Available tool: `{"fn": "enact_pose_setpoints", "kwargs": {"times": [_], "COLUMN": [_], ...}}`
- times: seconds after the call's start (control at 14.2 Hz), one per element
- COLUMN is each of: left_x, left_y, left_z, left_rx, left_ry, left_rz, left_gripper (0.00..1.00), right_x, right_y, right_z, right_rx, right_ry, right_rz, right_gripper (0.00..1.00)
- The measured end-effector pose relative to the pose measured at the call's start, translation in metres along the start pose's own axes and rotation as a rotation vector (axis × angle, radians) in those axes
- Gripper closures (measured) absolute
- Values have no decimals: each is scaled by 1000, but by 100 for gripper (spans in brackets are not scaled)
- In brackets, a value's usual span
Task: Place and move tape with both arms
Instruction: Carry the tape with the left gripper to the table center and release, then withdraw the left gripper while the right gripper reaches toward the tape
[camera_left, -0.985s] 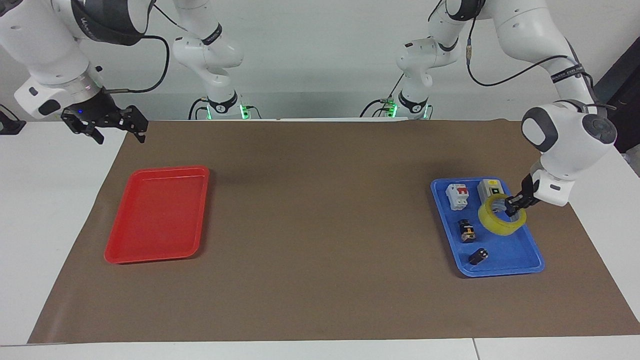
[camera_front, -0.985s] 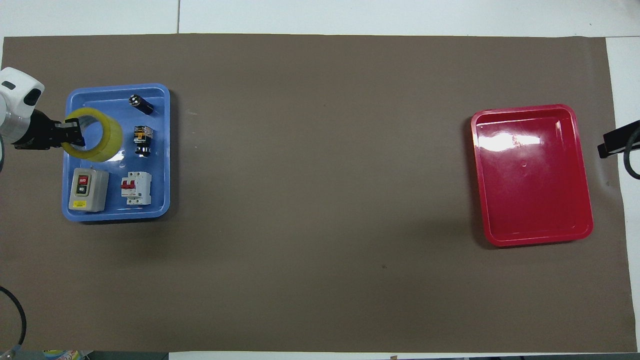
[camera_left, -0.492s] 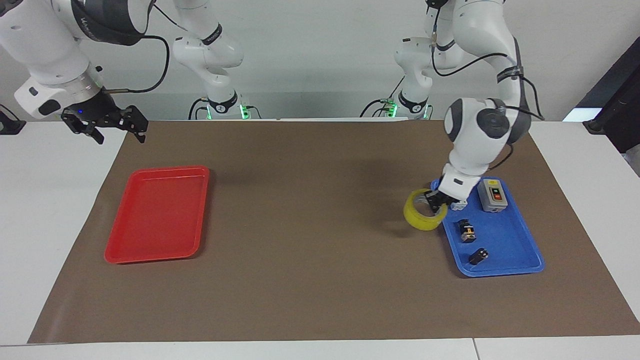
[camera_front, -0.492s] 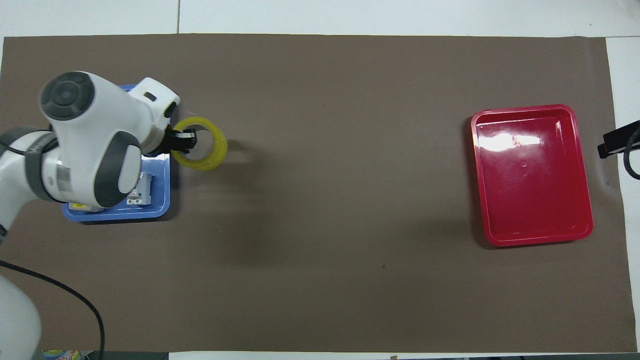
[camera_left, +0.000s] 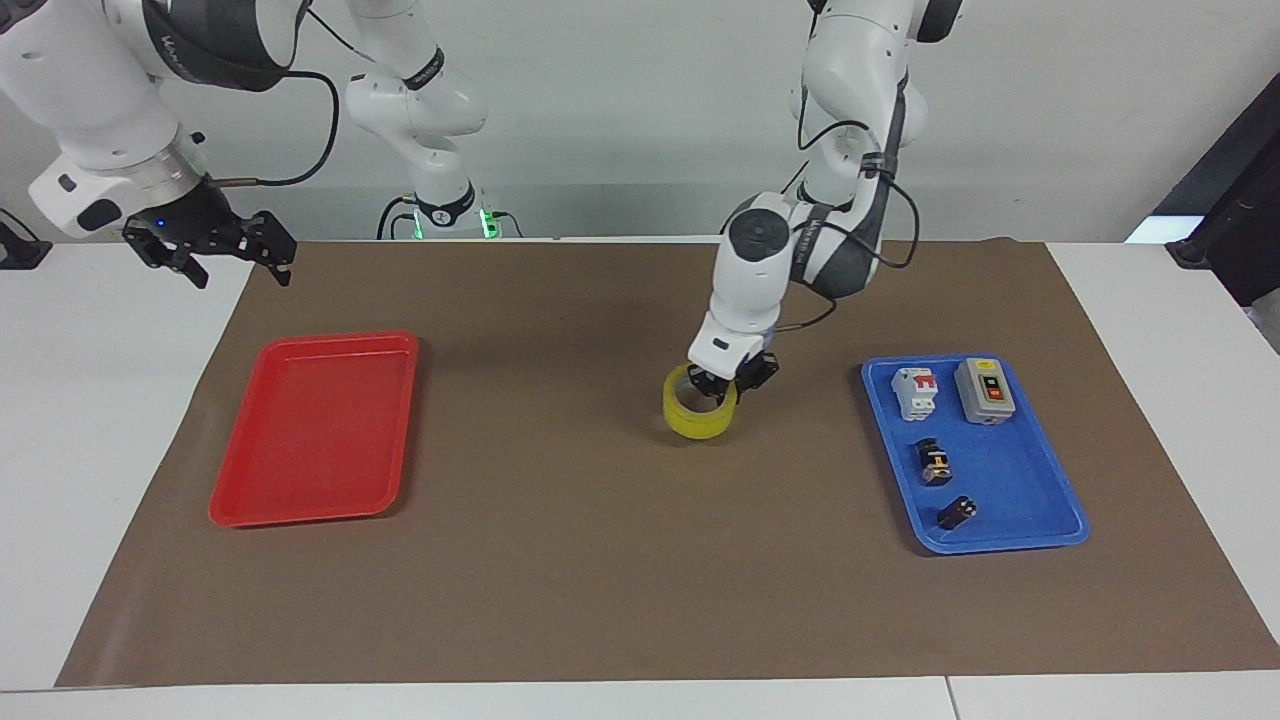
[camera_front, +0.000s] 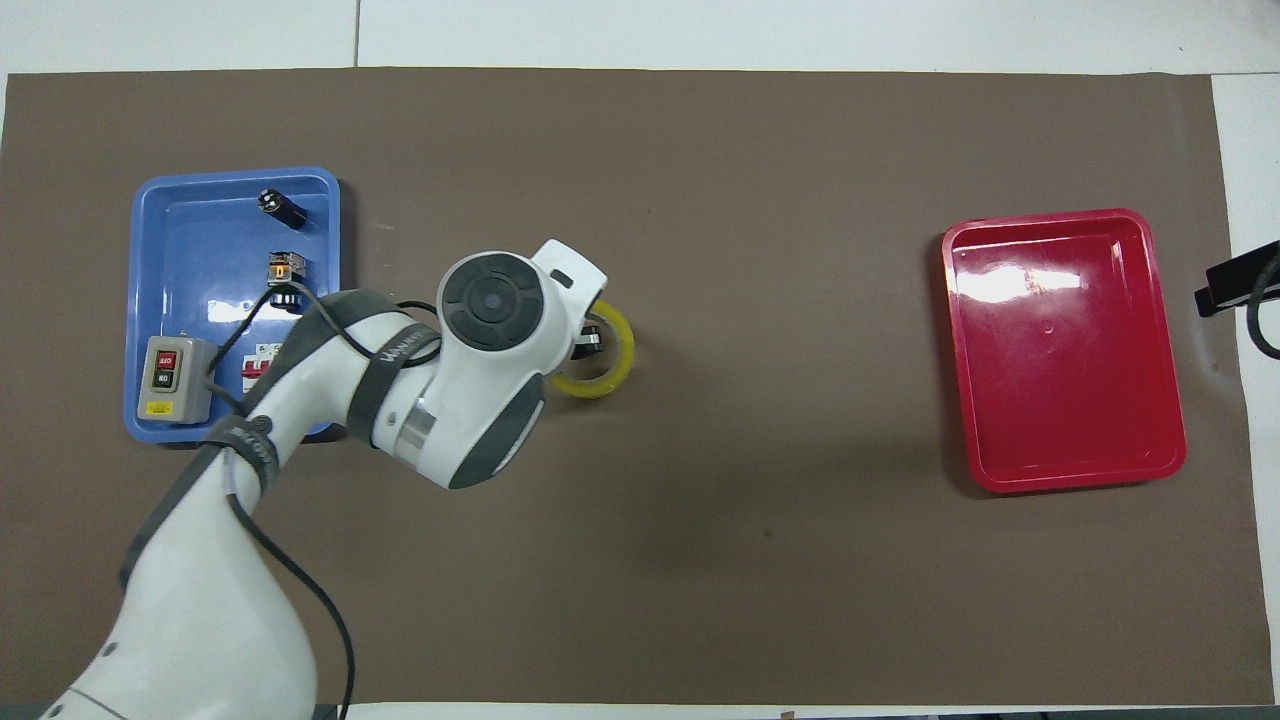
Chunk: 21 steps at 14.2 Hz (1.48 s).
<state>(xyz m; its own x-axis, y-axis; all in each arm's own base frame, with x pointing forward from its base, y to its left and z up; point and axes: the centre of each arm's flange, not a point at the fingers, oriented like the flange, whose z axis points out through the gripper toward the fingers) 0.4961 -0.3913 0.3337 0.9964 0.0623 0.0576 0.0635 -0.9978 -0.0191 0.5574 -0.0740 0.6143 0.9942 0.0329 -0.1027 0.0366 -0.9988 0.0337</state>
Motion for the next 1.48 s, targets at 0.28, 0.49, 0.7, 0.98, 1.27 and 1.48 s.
{"fn": "enact_pose_setpoints", "kwargs": {"times": [0.28,0.49,0.7,0.98,1.27,1.48], "left_x": [-11,-1,19,39,53,65], "left_y": [34,30,8,-58,-144,-215], "left_z": [29,25,1,-57,-90,-114], "left_rx": [-4,-9,-29,-39,-11,32], "left_ry": [0,11,41,75,78,31], "left_rz": [28,13,-31,-123,-46,18], "left_gripper": [78,60,26,0,0,0], "right_x": [0,-2,-3,7,35,58], "right_y": [0,-1,-1,-34,-186,-307], "right_z": [3,7,6,3,23,80], "right_rx": [1,2,1,1,37,79], "right_ry": [-6,-11,-3,45,131,187], "right_rz": [0,-1,-3,-49,10,57], "right_gripper": [0,0,0,0,0,0]}}
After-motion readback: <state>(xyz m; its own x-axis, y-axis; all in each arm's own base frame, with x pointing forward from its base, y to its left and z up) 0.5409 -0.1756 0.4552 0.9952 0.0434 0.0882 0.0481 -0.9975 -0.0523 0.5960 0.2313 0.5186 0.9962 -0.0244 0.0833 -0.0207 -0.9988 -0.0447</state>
